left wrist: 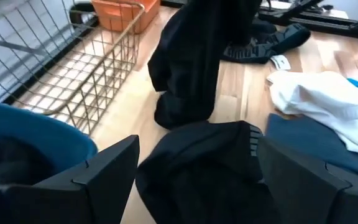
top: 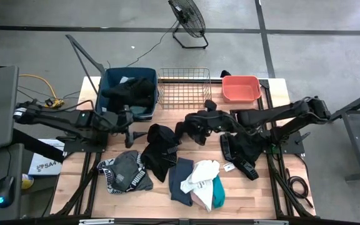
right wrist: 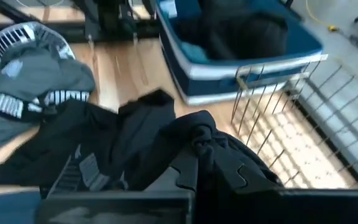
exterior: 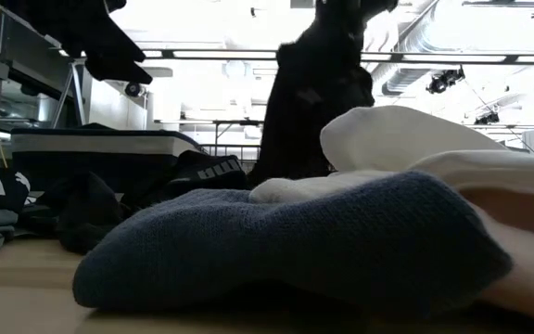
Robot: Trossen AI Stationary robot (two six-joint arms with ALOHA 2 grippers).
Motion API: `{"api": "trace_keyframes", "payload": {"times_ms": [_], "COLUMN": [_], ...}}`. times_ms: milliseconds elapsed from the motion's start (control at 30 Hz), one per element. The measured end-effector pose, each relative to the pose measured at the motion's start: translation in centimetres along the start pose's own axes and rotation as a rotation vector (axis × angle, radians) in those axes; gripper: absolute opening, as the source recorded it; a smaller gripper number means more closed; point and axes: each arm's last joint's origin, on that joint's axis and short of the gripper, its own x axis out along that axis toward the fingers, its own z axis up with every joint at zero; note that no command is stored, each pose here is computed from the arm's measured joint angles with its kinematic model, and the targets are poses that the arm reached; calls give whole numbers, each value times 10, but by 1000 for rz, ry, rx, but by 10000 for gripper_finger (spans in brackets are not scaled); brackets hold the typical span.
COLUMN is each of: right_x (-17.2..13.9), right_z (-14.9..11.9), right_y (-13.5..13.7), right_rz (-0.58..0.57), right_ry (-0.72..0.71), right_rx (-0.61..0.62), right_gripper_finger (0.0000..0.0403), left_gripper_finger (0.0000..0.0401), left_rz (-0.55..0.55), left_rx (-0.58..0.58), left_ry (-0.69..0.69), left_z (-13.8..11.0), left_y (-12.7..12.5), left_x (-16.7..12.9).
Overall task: Pick & Place Cloths
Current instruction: Put the black underwear into the wire basket
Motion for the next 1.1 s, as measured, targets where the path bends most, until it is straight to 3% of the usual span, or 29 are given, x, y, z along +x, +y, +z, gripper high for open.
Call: {"api": "trace_keyframes", "payload": {"times_ms": [400, 767, 1100], "right_x": [-18, -19, -17], "right_z": [55, 77, 92], "right_y": [-18, -59, -86], "right_rz": [-41, -169, -115], "right_ry": [-114, -195, -341], "right_rx": [-62, 204, 231], "right_gripper_finger": [4, 4, 4], "left_gripper_finger": [316, 316, 316], "left_rz": [26, 7, 10], "left_rx": [-31, -54, -72], "left_ry": [-62, -75, -64], "left_z": [-10, -15, -20], "left_y": [6, 6, 6], "left_x": [-12, -8, -6]}}
